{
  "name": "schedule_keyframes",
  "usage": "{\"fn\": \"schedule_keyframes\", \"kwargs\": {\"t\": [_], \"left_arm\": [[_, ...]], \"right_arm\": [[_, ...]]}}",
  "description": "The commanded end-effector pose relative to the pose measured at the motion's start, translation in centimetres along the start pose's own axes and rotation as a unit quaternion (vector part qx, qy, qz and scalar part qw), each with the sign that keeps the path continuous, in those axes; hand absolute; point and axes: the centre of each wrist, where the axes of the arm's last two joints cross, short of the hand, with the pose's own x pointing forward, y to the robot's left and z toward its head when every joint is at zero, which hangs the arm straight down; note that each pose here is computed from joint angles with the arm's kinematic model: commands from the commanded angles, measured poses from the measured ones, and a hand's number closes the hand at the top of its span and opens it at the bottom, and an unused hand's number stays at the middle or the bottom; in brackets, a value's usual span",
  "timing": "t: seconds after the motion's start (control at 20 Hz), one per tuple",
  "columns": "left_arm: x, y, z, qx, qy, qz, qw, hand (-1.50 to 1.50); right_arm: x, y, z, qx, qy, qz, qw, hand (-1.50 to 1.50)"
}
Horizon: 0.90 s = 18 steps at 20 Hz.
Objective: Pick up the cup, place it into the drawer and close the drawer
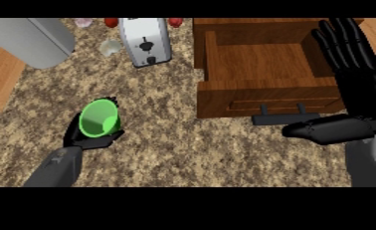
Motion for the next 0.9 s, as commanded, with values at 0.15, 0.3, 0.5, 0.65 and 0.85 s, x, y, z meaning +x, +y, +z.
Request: {"fn": "schedule_keyframes", "kwargs": {"t": [0.15,0.3,0.5,0.65,0.85], "left_arm": [[0.6,-0.7,-1.3,0.029,-0.141,-0.064,0.9876,1.50],[-0.7,-2.4,-0.6,0.094,-0.152,-0.106,0.9781,1.50],[-1.5,-3.1,0.2,0.201,-0.151,-0.125,0.9596,1.50],[0.0,-4.1,-2.9,0.185,-0.212,-0.050,0.9584,1.50],[0.6,-5.3,-4.3,0.103,-0.234,0.019,0.9665,1.50]], "right_arm": [[0.0,0.5,0.5,0.002,0.001,0.003,1.000,-1.50],[-0.3,0.2,0.2,-0.009,0.000,0.004,1.000,-1.50],[0.1,-0.3,0.5,-0.007,0.000,0.006,1.000,-1.50],[-0.1,-0.8,0.9,-0.015,-0.001,-0.002,1.000,-1.50],[0.9,-1.8,1.0,-0.010,-0.003,0.012,1.000,-1.50]]}}
